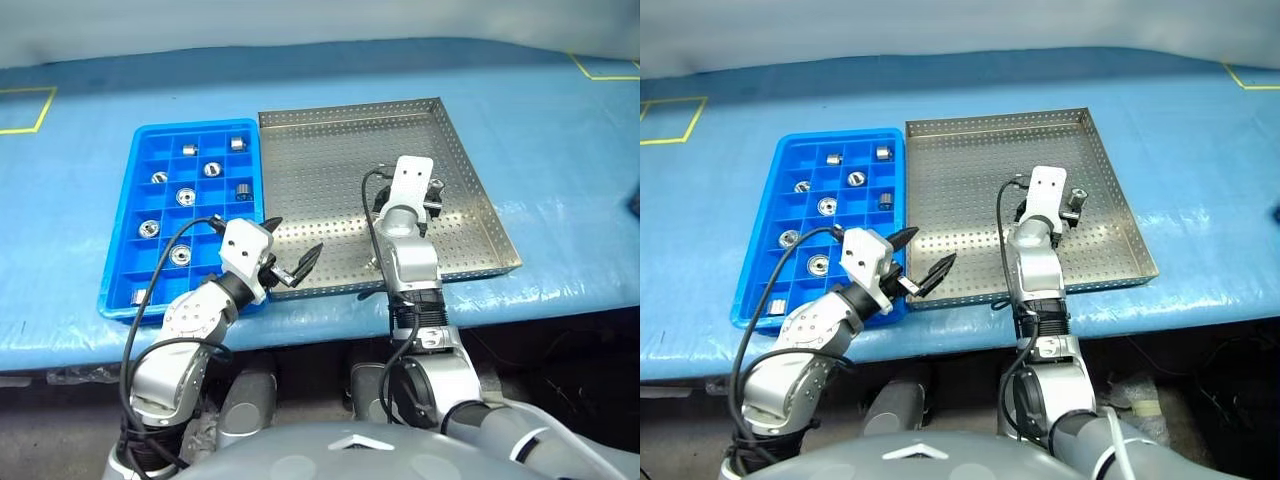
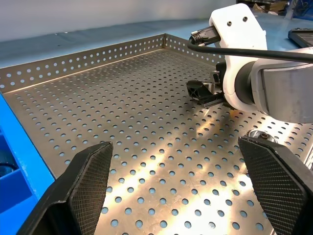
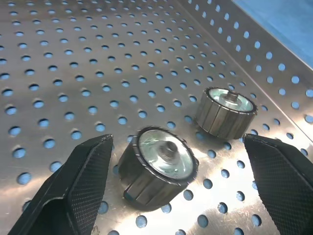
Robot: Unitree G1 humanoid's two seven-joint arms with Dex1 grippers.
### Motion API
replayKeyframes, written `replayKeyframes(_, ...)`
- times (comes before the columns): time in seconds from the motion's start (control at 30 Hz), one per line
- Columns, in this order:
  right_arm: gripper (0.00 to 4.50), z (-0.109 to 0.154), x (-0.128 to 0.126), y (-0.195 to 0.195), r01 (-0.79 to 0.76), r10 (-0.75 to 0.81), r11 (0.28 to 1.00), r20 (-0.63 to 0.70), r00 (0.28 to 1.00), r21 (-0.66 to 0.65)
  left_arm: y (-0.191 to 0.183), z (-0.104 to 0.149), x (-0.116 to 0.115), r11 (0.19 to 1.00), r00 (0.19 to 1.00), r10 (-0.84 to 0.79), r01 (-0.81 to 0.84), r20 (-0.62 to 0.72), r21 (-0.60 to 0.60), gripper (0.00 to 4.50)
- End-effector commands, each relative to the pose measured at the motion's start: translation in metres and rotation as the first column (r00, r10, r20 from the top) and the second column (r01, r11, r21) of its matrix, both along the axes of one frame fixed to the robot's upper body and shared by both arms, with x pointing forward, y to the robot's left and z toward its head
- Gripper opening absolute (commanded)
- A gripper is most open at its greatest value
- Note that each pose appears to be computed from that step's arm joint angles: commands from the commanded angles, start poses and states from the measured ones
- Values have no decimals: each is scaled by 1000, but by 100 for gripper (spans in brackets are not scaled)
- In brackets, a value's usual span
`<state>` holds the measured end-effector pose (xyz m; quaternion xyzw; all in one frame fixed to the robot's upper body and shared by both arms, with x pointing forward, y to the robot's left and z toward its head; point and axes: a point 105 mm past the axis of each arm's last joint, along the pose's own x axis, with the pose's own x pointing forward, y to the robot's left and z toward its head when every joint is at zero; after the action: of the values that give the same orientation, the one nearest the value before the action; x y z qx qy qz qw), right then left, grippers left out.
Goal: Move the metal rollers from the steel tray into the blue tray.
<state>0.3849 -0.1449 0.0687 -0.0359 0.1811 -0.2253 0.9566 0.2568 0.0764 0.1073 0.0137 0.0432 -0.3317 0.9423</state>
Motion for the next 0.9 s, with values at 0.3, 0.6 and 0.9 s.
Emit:
replayKeyframes(0.3, 388, 4, 16, 26, -24, 12, 972, 55, 998, 232, -7, 6, -4, 999, 999, -36, 37, 31, -24, 450)
replayKeyframes(0.6, 173, 21, 13, 32, -46, 25, 969, 89, 996, 241, -8, 10, -6, 999, 999, -35, 36, 37, -38, 450)
replayKeyframes(0.9, 173, 101, -3, 145, -689, 634, 715, 311, 708, 114, 28, 19, -2, 973, 968, 229, -226, 100, -44, 450)
